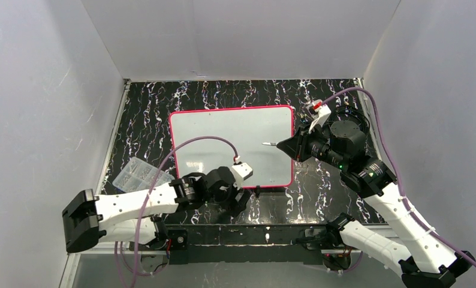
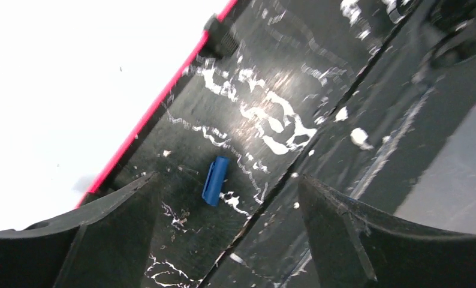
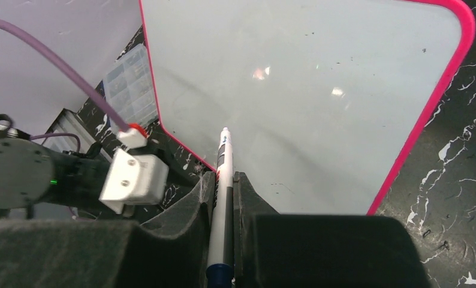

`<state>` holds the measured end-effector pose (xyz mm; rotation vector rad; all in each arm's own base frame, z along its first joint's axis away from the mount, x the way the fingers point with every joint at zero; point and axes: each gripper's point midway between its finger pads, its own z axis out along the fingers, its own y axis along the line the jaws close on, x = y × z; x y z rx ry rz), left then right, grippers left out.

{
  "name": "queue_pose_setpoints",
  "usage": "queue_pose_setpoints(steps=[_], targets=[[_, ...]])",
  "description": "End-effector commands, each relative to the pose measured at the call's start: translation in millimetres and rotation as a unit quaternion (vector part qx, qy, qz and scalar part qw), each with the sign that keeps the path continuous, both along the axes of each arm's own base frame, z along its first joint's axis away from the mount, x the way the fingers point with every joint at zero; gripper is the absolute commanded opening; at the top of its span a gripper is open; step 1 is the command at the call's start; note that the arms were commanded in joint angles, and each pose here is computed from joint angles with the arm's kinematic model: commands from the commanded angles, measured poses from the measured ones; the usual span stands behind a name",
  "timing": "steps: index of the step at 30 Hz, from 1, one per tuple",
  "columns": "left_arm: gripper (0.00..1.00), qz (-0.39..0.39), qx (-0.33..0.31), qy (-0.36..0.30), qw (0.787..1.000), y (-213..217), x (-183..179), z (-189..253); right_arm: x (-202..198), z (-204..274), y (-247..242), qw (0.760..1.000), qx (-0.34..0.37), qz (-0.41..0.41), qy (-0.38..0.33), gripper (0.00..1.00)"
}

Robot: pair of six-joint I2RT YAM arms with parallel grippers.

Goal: Write a sentence on the whiteboard

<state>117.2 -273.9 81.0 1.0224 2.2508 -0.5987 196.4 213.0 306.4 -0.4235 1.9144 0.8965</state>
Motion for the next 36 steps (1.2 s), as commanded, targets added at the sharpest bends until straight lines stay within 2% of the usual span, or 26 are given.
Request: queue_pose_setpoints(steps=[1, 6, 9, 14, 19, 23, 27, 30, 36], targets=[[0.82, 0.012, -0.025, -0.006, 1.0, 3.6, 7.3, 61.1, 9.9, 9.0, -1.7, 0.999, 0.012, -0.021, -0.025, 0.01], [0.83, 0.026, -0.055, 0.006, 0.998, 17.4, 24.0, 113.5, 10.5, 4.4, 9.3, 1.0, 0.023, 0.001, -0.02, 0.01], [0.84, 0.063, -0.071, 0.006, 0.995, 40.9, 48.0, 135.8, 9.4, 10.1, 19.3, 0.999, 0.044, 0.017, -0.027, 0.01], [0.86, 0.155, -0.093, -0.037, 0.983, 93.6, 98.5, 173.0, 9.4, 12.4, 34.4, 0.997, 0.067, 0.031, -0.031, 0.01], [0.86, 0.279, -0.133, -0.067, 0.949, 157.3, 152.6, 191.9, 5.2, 12.6, 56.4, 0.994, 0.083, 0.052, -0.037, 0.01], [0.86, 0.347, -0.194, -0.076, 0.915, 197.9, 187.0, 204.6, -0.9, 11.8, 74.2, 0.993, 0.086, 0.071, -0.04, 0.01], [0.86, 0.35, -0.251, -0.071, 0.9, 211.6, 208.0, 209.8, -7.4, 9.0, 89.8, 0.992, 0.085, 0.082, -0.047, 0.01], [0.86, 0.329, -0.267, -0.062, 0.904, 212.9, 217.9, 206.5, -9.7, 7.8, 101.4, 0.991, 0.09, 0.082, -0.056, 0.01], [0.85, 0.326, -0.302, -0.024, 0.896, 220.7, 237.5, 188.0, -8.5, 2.8, 127.2, 0.991, 0.092, 0.06, -0.074, 0.01]])
